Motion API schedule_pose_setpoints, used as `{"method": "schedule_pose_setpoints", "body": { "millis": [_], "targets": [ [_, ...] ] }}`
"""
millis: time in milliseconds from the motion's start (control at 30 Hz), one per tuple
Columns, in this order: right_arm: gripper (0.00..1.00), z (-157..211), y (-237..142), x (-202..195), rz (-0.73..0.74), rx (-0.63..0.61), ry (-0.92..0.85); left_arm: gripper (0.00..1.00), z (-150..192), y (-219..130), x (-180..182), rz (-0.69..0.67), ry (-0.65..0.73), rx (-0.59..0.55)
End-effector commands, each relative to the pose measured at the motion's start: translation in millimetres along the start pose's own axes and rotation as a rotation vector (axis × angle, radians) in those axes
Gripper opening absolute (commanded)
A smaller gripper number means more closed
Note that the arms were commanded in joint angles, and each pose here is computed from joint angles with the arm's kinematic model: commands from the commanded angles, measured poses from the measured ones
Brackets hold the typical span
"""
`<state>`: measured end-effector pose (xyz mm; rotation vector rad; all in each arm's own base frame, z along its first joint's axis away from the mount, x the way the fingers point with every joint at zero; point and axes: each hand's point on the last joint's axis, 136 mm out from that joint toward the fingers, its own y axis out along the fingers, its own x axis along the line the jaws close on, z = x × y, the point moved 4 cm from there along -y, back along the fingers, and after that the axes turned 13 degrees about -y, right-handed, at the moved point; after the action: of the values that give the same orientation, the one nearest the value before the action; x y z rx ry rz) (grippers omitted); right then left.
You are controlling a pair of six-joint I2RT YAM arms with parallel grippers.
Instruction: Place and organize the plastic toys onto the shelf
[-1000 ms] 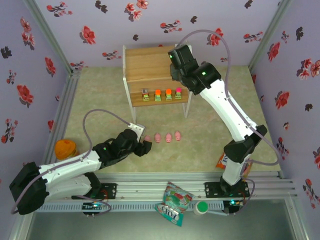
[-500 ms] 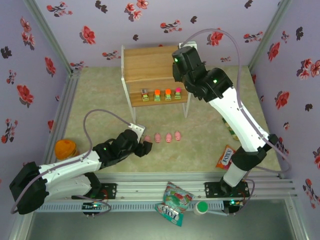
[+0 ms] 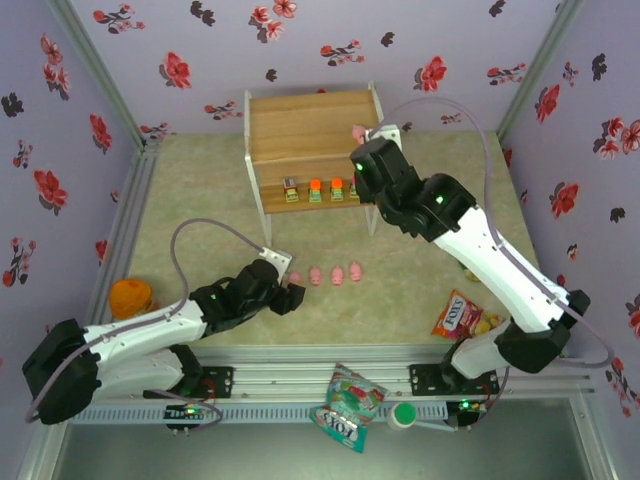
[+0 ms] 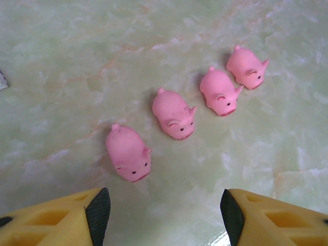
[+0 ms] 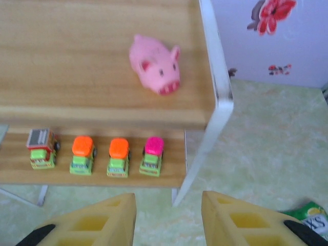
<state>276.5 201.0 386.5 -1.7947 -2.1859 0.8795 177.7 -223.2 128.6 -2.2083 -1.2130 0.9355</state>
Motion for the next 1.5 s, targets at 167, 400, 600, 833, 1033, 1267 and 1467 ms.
{"method": "schedule_pose_setpoints", "body": {
  "millis": [167,400,600,833,1033,1267,1467],
  "targets": [
    [0.37,44,5,8,-0.033,0.031,0.095,0.64,0,7,-4,-0.014,0.039,0.006],
    [0.35,82,20,20,-0.061,0.086,0.126,0.64,1,10,-3,-0.031,0.043,0.018],
    [0.35,110,34,33,-0.088,0.14,0.145,0.64,0,11,-2,-0.044,0.043,0.018],
    [0.34,139,48,47,-0.114,0.199,0.169,0.64,0,12,1,-0.065,0.044,0.017],
    [0.34,166,62,63,-0.127,0.259,0.176,0.64,0,12,3,-0.084,0.044,0.016],
    [0.35,196,81,76,-0.133,0.314,0.2,0.64,-1,12,5,-0.098,0.044,0.014],
    [0.4,217,98,88,-0.129,0.367,0.205,0.64,-1,12,5,-0.101,0.045,0.013]
  ]
}}
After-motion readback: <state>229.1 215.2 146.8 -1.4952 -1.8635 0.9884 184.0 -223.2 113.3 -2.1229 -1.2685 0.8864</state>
